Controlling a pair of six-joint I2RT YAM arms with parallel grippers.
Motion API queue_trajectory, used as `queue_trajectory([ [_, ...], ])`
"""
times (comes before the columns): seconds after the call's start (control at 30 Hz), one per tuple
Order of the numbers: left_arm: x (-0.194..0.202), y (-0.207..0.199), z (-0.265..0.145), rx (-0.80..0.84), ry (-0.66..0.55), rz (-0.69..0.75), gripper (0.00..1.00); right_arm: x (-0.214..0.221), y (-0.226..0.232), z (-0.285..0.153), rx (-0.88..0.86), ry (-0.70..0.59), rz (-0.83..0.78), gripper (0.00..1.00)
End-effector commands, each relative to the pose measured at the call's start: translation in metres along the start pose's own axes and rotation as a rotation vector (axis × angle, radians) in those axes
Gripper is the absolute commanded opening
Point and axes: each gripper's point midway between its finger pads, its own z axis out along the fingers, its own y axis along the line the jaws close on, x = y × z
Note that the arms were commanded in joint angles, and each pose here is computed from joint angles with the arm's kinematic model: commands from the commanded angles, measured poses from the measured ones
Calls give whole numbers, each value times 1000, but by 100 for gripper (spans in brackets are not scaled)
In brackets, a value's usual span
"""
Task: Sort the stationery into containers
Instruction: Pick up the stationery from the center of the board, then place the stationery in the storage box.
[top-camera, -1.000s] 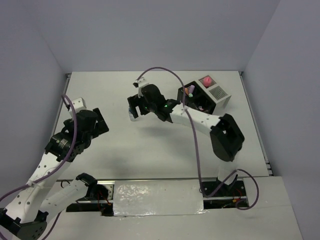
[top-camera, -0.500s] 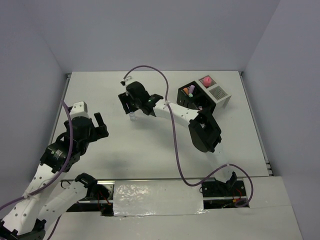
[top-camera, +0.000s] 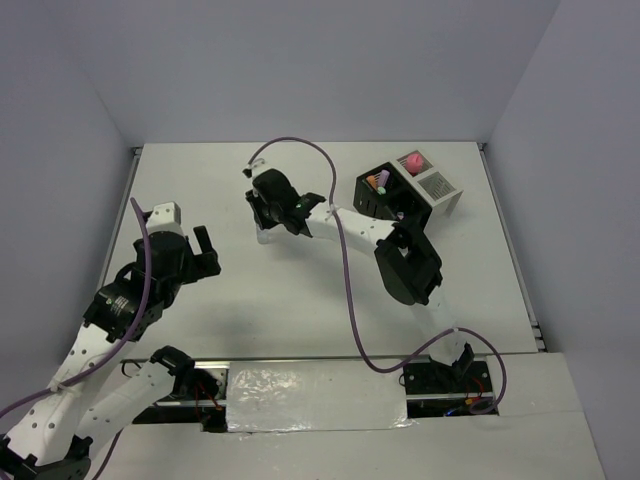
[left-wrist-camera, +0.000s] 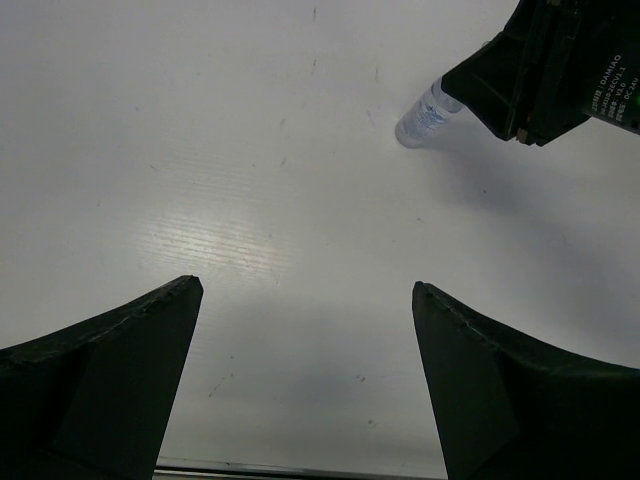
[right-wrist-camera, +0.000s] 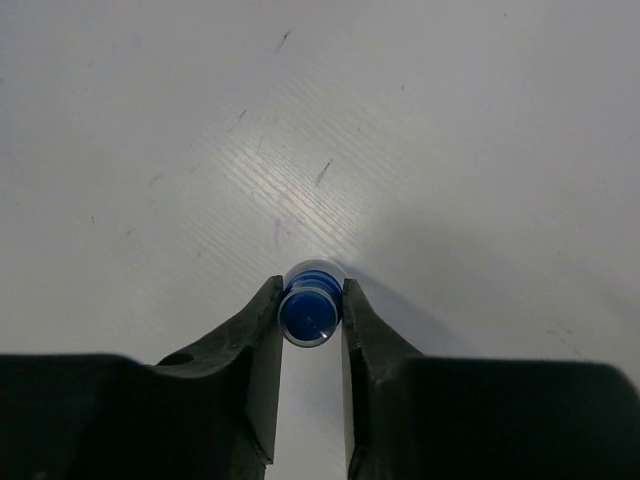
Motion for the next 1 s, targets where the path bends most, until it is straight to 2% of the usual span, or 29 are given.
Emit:
queue_trajectory([
  [0.0,-8,-6,2,30,-31,6,99,-11,6,-5,-17,-50,6,20],
  [0.07,-7,-7,3,34,-27,10,99,-15,7,-13,-26,-66,5,9],
  [0.13,-6,-7,3,36,-27,12,99,-24,8,-23,-32,-94,7,7],
  [0.2,-6,-7,3,38,-27,11,99,-36,7,-34,-37,-129,14,1],
  [0.37,-7,-8,2,42,-32,8,99,-74,-26,-100,41,-235,27,0],
  [0.5,-9,-8,-1,57,-47,1,99,-85,-114,-178,262,-299,110,0],
  [0.53,-9,-8,-1,58,-50,-1,99,-82,-165,-196,406,-303,164,0],
  [0.6,-10,-9,-3,65,-56,-4,99,-70,-209,-235,528,-296,252,0],
  [0.63,-9,-9,-3,67,-53,-2,100,-62,-248,-256,632,-304,306,0],
  [0.77,-9,-9,-2,68,-52,-1,99,-43,-315,-317,821,-318,421,0],
  [0.87,-9,-8,-2,63,-52,-1,99,-31,-354,-333,900,-284,473,0],
  [0.97,-10,-8,-3,63,-57,-3,99,-24,-377,-337,902,-279,503,0],
])
